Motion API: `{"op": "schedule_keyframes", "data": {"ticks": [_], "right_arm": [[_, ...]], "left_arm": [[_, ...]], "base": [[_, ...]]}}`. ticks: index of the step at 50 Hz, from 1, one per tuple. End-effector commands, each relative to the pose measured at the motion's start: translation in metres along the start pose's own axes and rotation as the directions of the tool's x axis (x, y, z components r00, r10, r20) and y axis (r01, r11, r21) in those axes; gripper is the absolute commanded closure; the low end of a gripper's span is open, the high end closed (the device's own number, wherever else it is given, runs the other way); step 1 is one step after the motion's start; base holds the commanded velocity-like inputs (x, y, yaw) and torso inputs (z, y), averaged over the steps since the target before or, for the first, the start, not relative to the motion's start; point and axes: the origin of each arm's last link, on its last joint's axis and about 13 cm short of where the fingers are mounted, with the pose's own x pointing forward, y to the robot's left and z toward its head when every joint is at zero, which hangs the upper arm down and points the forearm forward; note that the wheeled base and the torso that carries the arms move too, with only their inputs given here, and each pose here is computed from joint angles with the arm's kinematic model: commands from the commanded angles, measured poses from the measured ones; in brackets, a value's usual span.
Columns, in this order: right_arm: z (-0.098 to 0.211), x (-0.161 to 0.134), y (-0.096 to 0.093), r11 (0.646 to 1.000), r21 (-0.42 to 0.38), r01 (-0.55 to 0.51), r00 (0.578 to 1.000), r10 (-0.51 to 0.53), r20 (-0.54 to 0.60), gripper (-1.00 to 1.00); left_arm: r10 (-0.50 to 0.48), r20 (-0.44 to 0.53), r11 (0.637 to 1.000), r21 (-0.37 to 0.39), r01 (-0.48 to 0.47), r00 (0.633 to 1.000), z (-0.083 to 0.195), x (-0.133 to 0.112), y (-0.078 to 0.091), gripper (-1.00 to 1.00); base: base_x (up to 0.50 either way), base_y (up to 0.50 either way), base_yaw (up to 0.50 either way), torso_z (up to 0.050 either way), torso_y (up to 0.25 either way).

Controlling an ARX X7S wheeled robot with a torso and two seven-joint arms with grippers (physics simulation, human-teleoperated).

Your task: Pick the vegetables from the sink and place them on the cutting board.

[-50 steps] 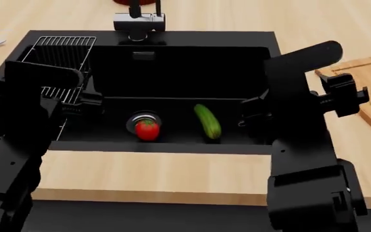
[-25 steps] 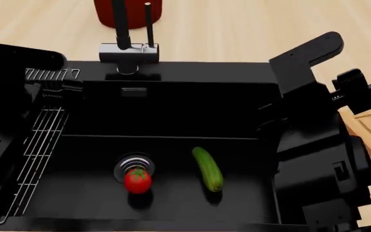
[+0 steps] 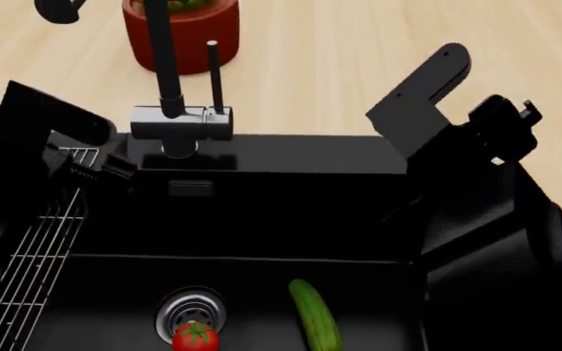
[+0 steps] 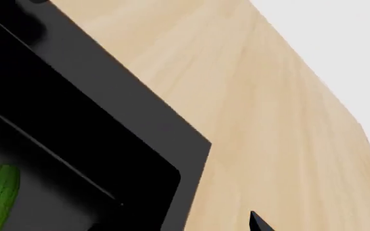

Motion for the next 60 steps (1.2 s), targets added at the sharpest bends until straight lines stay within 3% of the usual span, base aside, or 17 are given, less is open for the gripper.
{"op": "schedule_keyframes", "data": {"ticks": [1,4,7,11,13,15,16,19,21,24,29,33,39,53,57,58,60], "right_arm": [[0.003,-0.049,0.012,0.918,-0.252,-0.306,0.951,0.305,-0.044,-1.00],[0.003,-0.048,0.012,0.888,-0.277,-0.367,0.930,0.362,-0.072,-1.00],[-0.003,-0.040,0.013,0.826,-0.273,-0.493,0.870,0.467,-0.157,-1.00],[-0.002,-0.026,0.008,0.761,-0.273,-0.589,0.808,0.540,-0.237,-1.00],[0.003,-0.018,0.001,0.758,-0.289,-0.584,0.811,0.531,-0.245,-1.00],[-0.001,-0.010,0.005,0.716,-0.309,-0.626,0.780,0.561,-0.278,-1.00],[-0.002,-0.007,0.008,0.694,-0.312,-0.649,0.760,0.579,-0.294,-1.00],[0.002,0.001,0.007,0.672,-0.297,-0.678,0.735,0.613,-0.291,-1.00],[0.003,0.002,0.006,0.666,-0.298,-0.684,0.730,0.613,-0.303,-1.00],[0.006,0.004,0.004,0.662,-0.302,-0.686,0.728,0.621,-0.292,-1.00],[0.015,0.004,0.001,0.669,-0.336,-0.663,0.748,0.613,-0.253,-1.00],[0.016,0.006,0.002,0.689,-0.333,-0.643,0.764,0.609,-0.213,-1.00],[0.025,0.002,0.001,0.689,-0.344,-0.638,0.766,0.615,-0.186,-1.00],[0.029,-0.007,-0.003,0.678,-0.342,-0.650,0.755,0.624,-0.199,-1.00],[0.036,-0.014,-0.005,0.660,-0.304,-0.687,0.724,0.657,-0.209,-1.00],[0.042,-0.017,-0.007,0.662,-0.294,-0.690,0.720,0.670,-0.180,-1.00],[0.045,-0.020,-0.005,0.648,-0.315,-0.693,0.716,0.667,-0.205,-1.00]], "left_arm": [[-0.349,-0.080,0.927,0.121,0.356,0.934,0.000,-0.036,0.005,-1.00],[-0.426,-0.115,0.888,0.140,0.439,0.898,0.001,-0.041,0.003,-1.00],[-0.529,-0.148,0.820,0.164,0.549,0.835,0.017,-0.041,0.004,-1.00],[-0.645,-0.210,0.698,0.229,0.678,0.735,0.027,-0.033,0.003,-1.00],[-0.649,-0.226,0.678,0.260,0.687,0.726,0.028,-0.023,0.006,-1.00],[-0.701,-0.272,0.591,0.297,0.750,0.660,0.026,-0.023,0.002,-1.00],[-0.715,-0.277,0.573,0.295,0.765,0.642,0.027,-0.020,0.000,-1.00],[-0.761,-0.353,0.469,0.281,0.837,0.545,0.029,-0.016,-0.002,-1.00],[-0.759,-0.352,0.475,0.277,0.835,0.548,0.030,-0.013,-0.002,-1.00],[-0.771,-0.375,0.439,0.274,0.856,0.516,0.029,-0.018,0.001,-1.00],[-0.764,-0.352,0.476,0.258,0.840,0.541,0.029,-0.013,0.002,-1.00],[-0.799,-0.313,0.468,0.213,0.858,0.514,0.031,-0.012,-0.001,-1.00],[-0.761,-0.277,0.553,0.196,0.810,0.587,0.030,0.001,0.010,-1.00],[-0.774,-0.337,0.486,0.225,0.844,0.536,0.032,-0.012,0.015,-1.00],[-0.787,-0.348,0.467,0.205,0.860,0.510,0.035,-0.015,0.016,-1.00],[-0.811,-0.345,0.421,0.218,0.880,0.473,0.042,-0.020,0.014,-1.00],[-0.812,-0.360,0.379,0.273,0.884,0.460,0.044,-0.023,0.012,-1.00]], "base": [[0.00,0.00,0.00,0.000,0.000],[0.00,0.00,0.00,0.000,0.000],[0.00,0.00,0.00,0.000,0.000],[0.00,0.00,0.00,0.000,0.000],[0.00,0.00,0.00,0.000,0.000],[0.00,0.00,0.00,0.000,0.000],[0.00,0.00,0.00,0.000,0.000],[0.00,0.00,0.00,0.000,0.000],[0.00,0.00,0.00,0.000,0.000],[0.24,-0.07,0.00,0.000,0.000],[0.50,-0.09,0.00,0.000,0.000],[0.38,-0.04,0.00,0.000,0.003],[0.00,0.00,0.00,0.000,0.000],[0.00,0.00,0.00,-0.004,-0.203],[0.00,0.00,0.00,-0.004,-0.188],[0.00,0.00,0.00,0.000,0.000],[0.00,0.00,0.00,0.000,0.000]]}}
